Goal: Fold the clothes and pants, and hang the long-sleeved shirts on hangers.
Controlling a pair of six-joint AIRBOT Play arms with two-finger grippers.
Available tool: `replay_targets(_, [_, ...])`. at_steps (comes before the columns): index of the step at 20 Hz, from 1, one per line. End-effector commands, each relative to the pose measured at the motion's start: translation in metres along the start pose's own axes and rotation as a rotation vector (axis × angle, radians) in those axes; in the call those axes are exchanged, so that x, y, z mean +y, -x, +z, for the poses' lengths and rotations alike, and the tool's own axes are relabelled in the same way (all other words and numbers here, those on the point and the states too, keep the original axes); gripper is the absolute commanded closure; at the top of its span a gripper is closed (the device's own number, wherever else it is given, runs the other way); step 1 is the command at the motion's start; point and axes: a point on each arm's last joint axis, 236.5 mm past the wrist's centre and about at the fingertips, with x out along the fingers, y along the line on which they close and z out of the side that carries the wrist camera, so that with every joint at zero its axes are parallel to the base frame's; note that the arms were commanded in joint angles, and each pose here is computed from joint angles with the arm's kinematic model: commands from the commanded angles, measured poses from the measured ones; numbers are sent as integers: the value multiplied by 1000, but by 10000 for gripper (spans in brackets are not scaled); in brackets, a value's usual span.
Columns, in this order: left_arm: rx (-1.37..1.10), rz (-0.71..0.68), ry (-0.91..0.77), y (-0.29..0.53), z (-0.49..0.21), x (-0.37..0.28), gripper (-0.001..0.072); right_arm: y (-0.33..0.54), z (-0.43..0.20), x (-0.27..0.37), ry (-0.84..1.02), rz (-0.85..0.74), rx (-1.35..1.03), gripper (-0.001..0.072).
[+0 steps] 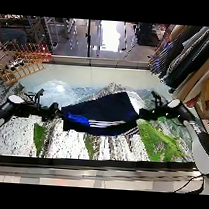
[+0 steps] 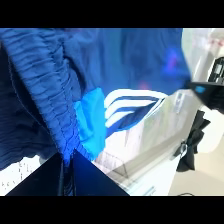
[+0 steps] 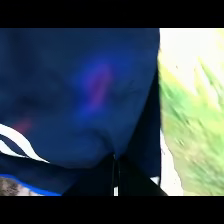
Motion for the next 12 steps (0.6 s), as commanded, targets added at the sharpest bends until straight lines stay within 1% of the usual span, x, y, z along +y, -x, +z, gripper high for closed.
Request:
replay_targets(1, [22, -29, -37, 20, 4, -15, 693, 52, 25, 35, 121, 1, -37, 702])
replay_targets(2, [45, -36, -50, 27, 1, -19, 693, 67, 25, 44, 156, -5, -30, 702])
replay_targets(4, [115, 5, -65, 34, -14, -8, 693, 88, 3, 49, 194, -39, 39, 703])
replay_targets(7, [262, 184, -104, 34, -48, 34, 693, 87, -50, 41, 162, -47, 223, 703])
replay_targets(8, [290, 214, -108, 31, -55, 42, 693, 79, -69, 37, 137, -32, 283, 703])
replay_targets(12, [357, 220, -107, 18, -78, 48, 688, 42, -124, 14, 62, -11, 407, 701])
